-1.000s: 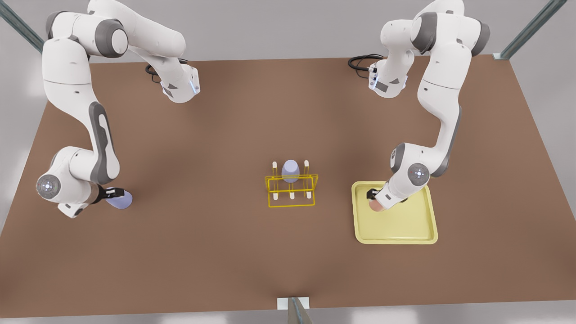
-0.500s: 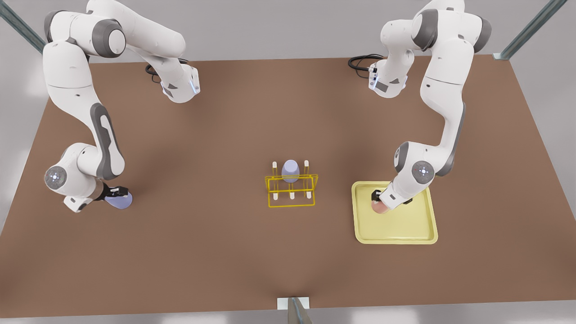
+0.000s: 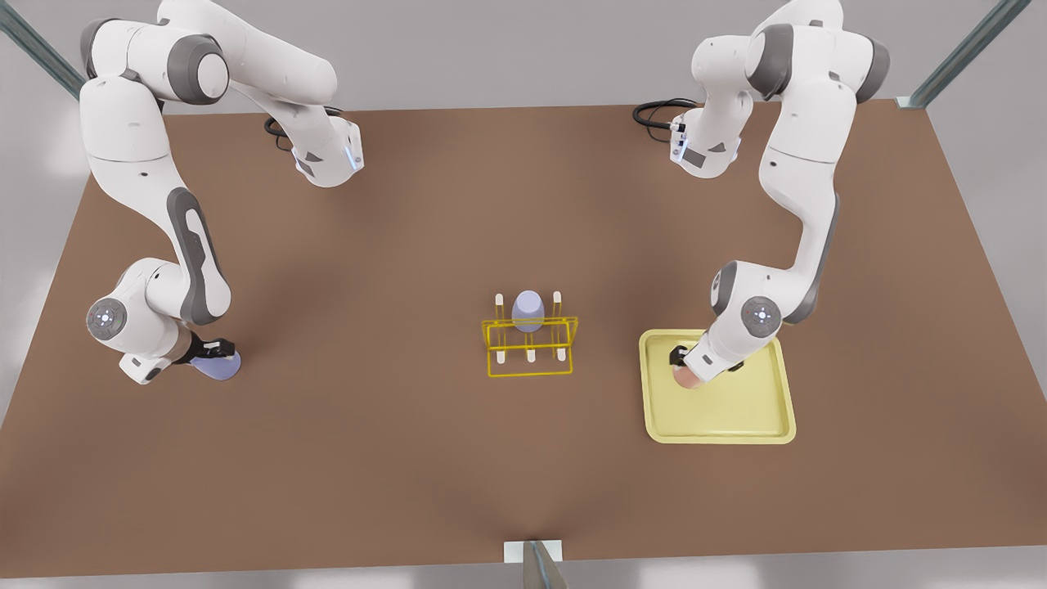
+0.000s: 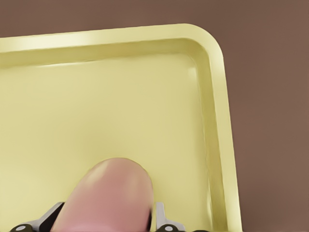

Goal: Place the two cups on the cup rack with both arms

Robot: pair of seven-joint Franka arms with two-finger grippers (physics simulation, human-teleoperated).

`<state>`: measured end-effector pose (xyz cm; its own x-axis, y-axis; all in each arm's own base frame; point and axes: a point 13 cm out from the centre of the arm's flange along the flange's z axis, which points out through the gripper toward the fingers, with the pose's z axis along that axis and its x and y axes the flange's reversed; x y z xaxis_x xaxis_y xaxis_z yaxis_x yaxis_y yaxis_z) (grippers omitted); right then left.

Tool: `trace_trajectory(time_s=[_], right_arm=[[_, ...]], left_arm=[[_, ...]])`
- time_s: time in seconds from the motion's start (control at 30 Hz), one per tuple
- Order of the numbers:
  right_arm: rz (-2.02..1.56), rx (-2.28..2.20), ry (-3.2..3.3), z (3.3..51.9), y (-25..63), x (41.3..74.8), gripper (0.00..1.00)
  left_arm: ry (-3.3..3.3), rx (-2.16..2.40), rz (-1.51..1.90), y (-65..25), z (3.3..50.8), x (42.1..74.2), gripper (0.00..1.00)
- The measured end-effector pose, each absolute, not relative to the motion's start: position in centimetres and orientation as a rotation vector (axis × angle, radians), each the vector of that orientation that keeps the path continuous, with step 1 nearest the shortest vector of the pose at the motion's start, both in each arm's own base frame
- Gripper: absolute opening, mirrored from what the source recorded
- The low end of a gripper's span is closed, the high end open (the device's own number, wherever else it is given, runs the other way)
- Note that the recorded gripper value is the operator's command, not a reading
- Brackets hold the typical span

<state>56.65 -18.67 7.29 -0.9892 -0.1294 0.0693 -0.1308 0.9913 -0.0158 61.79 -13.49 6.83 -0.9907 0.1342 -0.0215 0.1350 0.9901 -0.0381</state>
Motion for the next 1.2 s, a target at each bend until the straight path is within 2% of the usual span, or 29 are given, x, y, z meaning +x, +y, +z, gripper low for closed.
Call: trace_trajectory(time_s=[0.4,0.63,0.93,1.2], right_arm=[[0.031,0.212,-3.064,6.9,-18.7,56.8,0.87],[0.027,0.217,-3.064,7.1,-18.6,57.0,0.87],[0.023,0.253,-3.074,7.8,-17.2,57.9,0.86],[-0.085,0.41,-3.086,8.4,-8.2,60.0,0.86]], left_arm=[[3.089,0.168,-0.049,-13.6,8.5,62.5,0.78],[3.067,0.153,-0.08,-17.8,17.7,66.5,0.78],[3.103,0.126,-0.202,-28.4,22.4,65.5,0.77],[3.089,-0.01,-0.321,-37.6,25.4,64.7,0.77]])
